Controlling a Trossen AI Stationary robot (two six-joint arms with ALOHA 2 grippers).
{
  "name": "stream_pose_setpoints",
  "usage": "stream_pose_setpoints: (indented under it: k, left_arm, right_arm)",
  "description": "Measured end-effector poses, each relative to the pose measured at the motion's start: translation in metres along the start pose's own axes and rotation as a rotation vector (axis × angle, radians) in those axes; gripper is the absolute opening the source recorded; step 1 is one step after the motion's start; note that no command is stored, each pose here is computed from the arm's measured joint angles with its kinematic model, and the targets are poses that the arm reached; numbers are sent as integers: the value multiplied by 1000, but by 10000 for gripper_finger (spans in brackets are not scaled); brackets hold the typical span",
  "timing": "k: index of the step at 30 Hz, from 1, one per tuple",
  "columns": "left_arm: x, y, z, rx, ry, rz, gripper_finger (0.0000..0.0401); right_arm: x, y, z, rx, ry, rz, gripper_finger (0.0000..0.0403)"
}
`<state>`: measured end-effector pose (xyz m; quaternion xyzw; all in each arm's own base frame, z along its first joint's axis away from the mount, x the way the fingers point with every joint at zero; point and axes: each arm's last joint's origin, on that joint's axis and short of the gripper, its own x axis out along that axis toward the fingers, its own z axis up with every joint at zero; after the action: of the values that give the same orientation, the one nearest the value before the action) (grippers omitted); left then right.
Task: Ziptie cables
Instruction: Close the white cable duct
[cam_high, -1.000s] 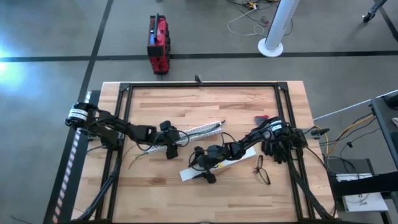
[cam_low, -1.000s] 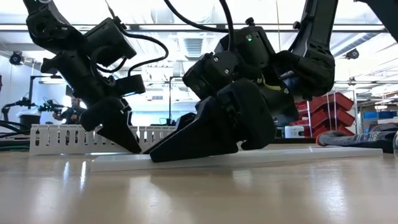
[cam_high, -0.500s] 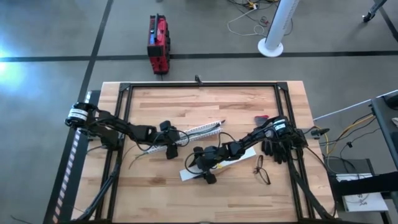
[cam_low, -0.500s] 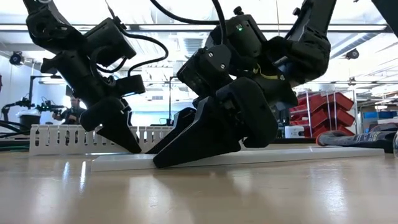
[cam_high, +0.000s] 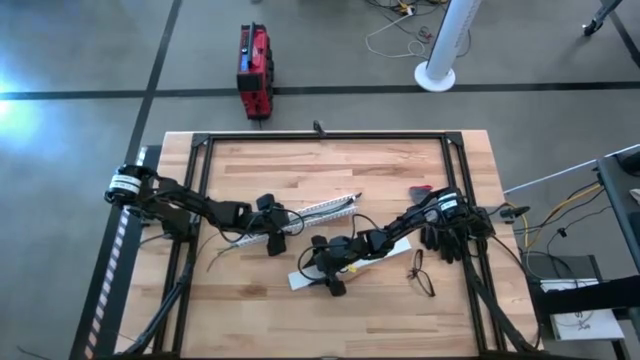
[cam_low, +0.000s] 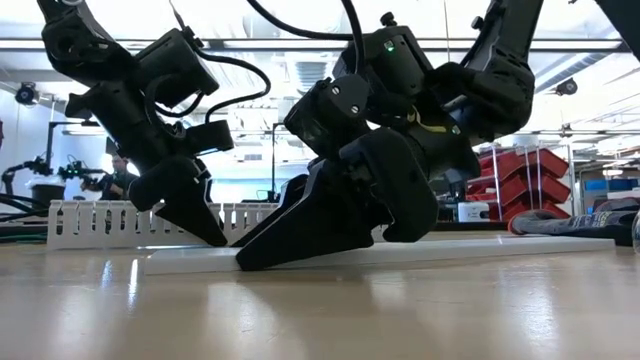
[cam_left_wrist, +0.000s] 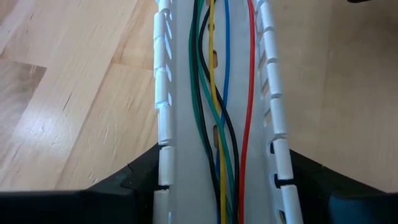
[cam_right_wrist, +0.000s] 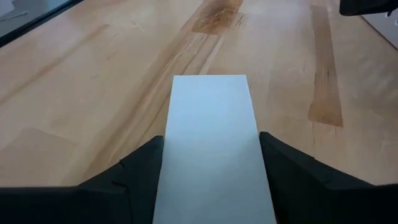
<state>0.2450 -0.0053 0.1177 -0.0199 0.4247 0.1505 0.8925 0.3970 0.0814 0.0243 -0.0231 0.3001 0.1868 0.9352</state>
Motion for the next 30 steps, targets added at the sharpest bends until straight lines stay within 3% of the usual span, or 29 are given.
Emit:
stream_pose_setpoints:
  k: [8,16,21,26,30]
  left_arm:
    - [0,-2,0,105,6,-24,213]
    - [-1,-1,-5,113,57,-25,218]
    - [-1,-1,-7,115,68,-27,212]
    - [-1,-1,-7,116,67,-28,217]
    - [-1,-1,-7,120,67,-29,214]
  right_arm:
    - [1,-7,4,-56,-8,-44,220]
    - [-9,-8,25,-117,-8,-52,220]
    - [-32,-11,47,-200,49,-91,219]
    - [-72,-24,79,-288,96,-223,219]
    - [-101,-43,88,-309,146,-332,219]
